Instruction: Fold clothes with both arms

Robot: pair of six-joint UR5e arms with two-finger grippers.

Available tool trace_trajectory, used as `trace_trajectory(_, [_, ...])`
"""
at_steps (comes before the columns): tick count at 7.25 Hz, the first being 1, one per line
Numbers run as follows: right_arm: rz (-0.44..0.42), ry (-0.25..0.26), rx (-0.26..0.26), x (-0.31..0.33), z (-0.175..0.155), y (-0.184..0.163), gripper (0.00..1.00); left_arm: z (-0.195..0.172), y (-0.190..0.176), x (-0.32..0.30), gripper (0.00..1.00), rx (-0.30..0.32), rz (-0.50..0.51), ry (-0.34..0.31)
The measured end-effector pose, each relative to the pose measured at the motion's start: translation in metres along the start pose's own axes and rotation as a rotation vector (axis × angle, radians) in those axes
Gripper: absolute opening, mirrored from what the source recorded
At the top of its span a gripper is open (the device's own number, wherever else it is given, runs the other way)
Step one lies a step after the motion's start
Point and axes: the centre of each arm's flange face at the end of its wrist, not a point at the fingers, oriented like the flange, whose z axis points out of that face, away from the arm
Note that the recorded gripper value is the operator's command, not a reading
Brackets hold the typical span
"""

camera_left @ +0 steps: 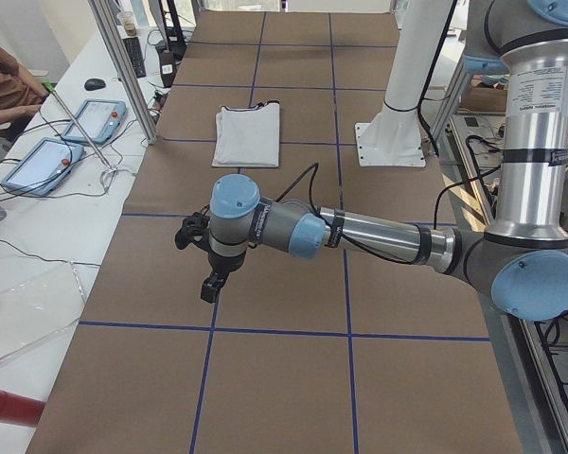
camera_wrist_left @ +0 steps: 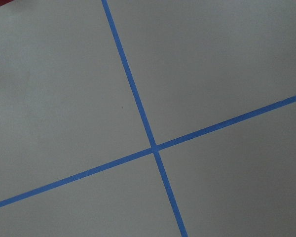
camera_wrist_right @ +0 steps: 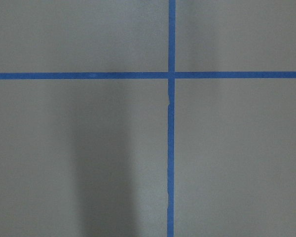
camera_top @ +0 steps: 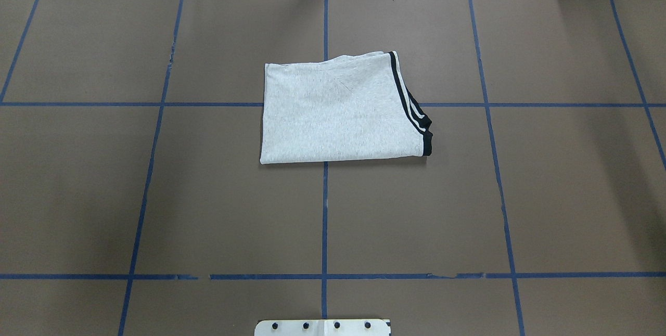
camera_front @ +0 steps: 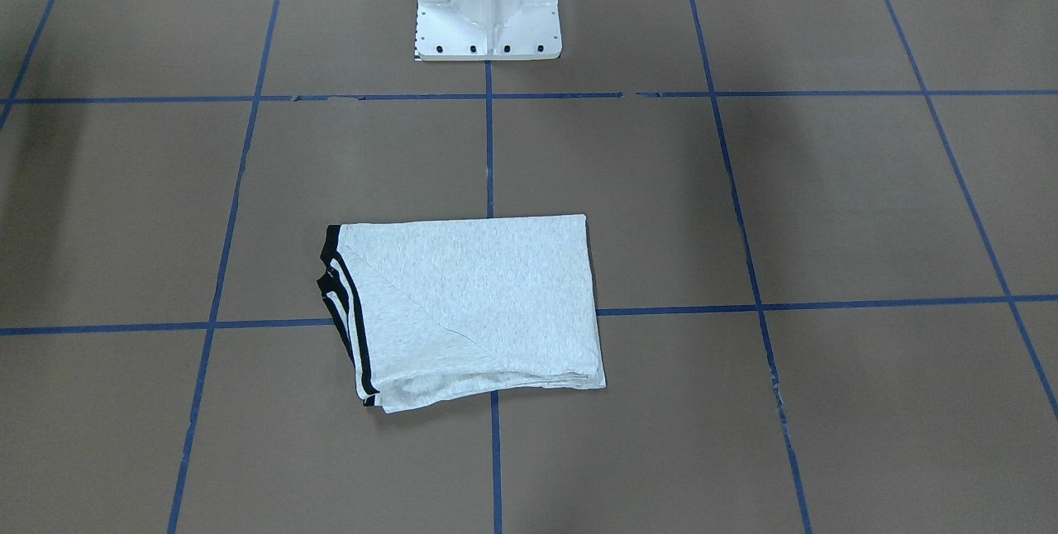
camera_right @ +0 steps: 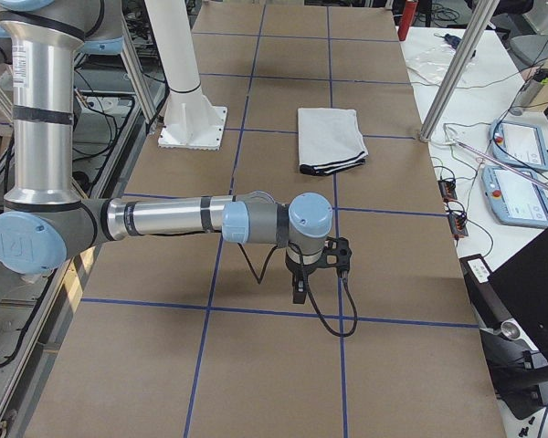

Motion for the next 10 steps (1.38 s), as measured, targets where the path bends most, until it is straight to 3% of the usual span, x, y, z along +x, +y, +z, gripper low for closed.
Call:
trace_trajectory(4, [-0.029, 0.004, 0.028, -0.013, -0.013, -0.015, 1.0, -0.004, -0.014, 0.002, 1.0, 0.018, -0.086, 0.001])
trace_trajectory(10, [-0.032, 0.023, 0.032, -0.013, -0.015, -0.015, 1.0, 0.017, 0.0, -0.015, 1.0, -0.025, -0.13, 0.005])
